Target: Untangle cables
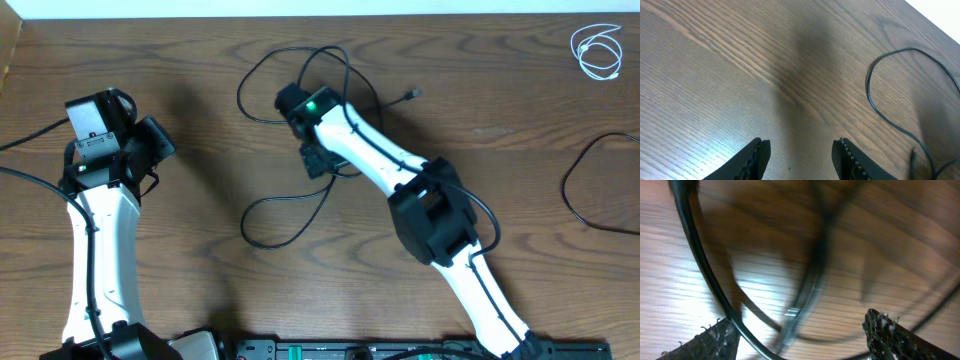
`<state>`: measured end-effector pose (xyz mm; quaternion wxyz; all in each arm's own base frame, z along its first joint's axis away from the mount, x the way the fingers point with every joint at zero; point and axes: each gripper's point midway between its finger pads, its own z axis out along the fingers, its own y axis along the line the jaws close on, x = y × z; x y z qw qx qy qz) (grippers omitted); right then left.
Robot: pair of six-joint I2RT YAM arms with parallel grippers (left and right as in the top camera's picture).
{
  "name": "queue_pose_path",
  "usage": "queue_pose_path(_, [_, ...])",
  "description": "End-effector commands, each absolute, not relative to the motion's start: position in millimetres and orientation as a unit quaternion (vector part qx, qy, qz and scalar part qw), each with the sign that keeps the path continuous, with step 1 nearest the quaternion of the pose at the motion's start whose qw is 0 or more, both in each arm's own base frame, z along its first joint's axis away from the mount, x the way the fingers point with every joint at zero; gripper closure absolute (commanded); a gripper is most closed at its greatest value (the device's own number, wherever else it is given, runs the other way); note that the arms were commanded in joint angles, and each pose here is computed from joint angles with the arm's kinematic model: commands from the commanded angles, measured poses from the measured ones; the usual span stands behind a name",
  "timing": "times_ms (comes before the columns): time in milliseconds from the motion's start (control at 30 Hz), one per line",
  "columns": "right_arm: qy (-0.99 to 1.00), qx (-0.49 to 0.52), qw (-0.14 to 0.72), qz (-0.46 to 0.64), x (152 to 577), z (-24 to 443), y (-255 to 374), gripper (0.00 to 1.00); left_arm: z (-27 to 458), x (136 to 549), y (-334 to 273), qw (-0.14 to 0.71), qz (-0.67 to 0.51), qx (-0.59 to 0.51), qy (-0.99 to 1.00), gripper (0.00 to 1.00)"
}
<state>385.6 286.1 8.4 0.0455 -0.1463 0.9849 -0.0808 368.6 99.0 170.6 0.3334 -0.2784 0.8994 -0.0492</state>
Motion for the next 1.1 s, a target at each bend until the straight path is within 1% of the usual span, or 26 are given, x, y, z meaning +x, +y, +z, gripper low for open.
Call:
queue_pose_path(0, [0.987,-0.112,0.057,-0.099,404,25,254,0.25,174,372,102,0.337,-0.047,-0.281,0.897,0.53])
queue_pose_path(100, [0.99,-0.097,0.044,-0.096,411,25,236,0.25,174,372,102,0.337,-0.047,-0.281,0.897,0.53])
queue_pose_path(233, [0.995,-0.076,0.018,-0.057,415,22,225,0.25,174,372,102,0.337,-0.047,-0.281,0.897,0.53])
queue_pose_path(433, [0.998,-0.058,-0.018,0.017,409,21,235,0.26,174,372,102,0.337,-0.047,-0.281,0.897,0.53])
queue_pose_path(467, [0.998,-0.062,-0.019,0.024,407,21,241,0.29,174,372,102,0.337,-0.047,-0.281,0.897,0.53])
queue_pose_path(633, [0.997,-0.072,-0.014,0.024,402,12,253,0.36,174,372,102,0.337,-0.047,-0.281,0.897,0.53])
queue_pose_path(700, [0.997,-0.069,-0.015,0.016,396,1,256,0.4,174,372,102,0.337,-0.047,-0.281,0.897,0.53])
queue_pose_path(767, [0.998,-0.06,-0.018,0.002,392,-7,252,0.48,174,372,102,0.337,-0.047,-0.281,0.897,0.53])
queue_pose_path(867, [0.998,-0.057,-0.023,-0.01,388,-16,246,0.67,174,373,102,0.337,-0.049,-0.281,0.897,0.53])
queue_pose_path(900, [0.998,-0.057,-0.025,-0.01,387,-18,245,0.79,174,373,102,0.337,-0.049,-0.281,0.897,0.53])
queue_pose_path(967, [0.998,-0.054,-0.024,-0.01,389,-18,243,0.99,174,373,102,0.337,-0.049,-0.282,0.897,0.53])
queue_pose_path(1067, [0.999,-0.049,-0.015,-0.005,398,-11,239,0.99,175,373,102,0.337,-0.049,-0.282,0.897,0.53])
